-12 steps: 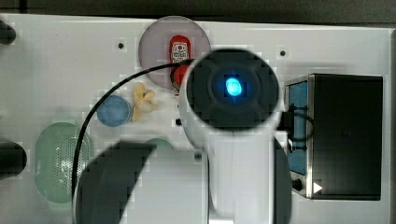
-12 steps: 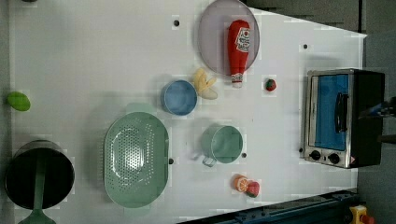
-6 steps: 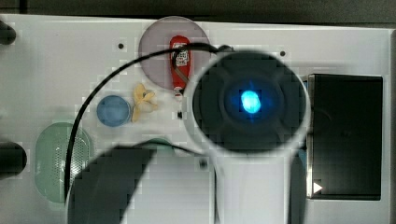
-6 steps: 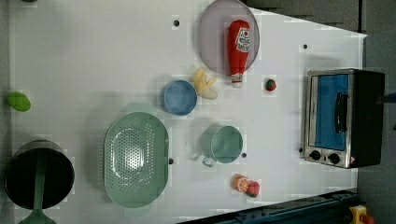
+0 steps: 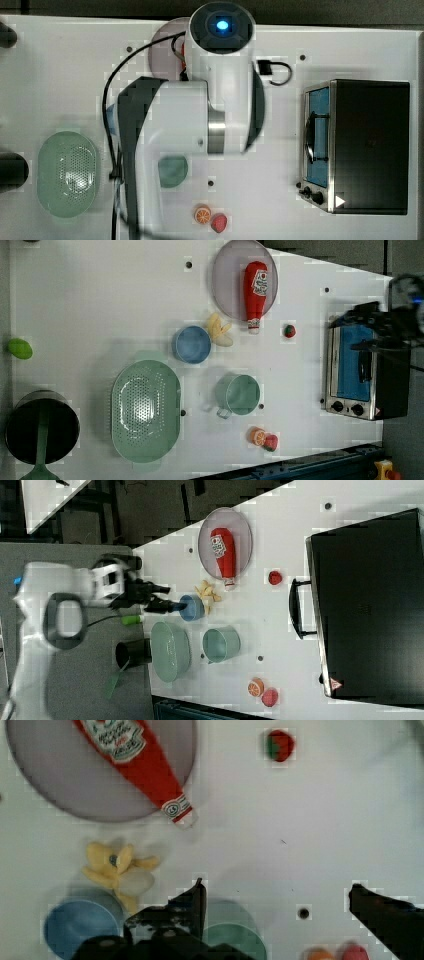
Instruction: Pick ketchup from plate and place it on table.
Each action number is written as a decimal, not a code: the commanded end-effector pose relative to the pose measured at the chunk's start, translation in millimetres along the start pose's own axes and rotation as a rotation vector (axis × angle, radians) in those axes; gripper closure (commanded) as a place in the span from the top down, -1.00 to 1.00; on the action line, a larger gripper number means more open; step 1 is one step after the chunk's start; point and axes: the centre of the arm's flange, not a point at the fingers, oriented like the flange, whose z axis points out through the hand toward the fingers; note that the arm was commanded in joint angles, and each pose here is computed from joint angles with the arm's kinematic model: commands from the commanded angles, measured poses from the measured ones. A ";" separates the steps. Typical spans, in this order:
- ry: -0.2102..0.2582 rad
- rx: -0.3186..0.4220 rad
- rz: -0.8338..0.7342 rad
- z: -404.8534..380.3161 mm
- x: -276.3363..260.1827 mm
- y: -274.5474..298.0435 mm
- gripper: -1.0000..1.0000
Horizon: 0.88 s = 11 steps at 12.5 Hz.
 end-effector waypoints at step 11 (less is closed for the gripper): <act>0.228 -0.011 -0.576 170.8 56.9 -106.7 1.00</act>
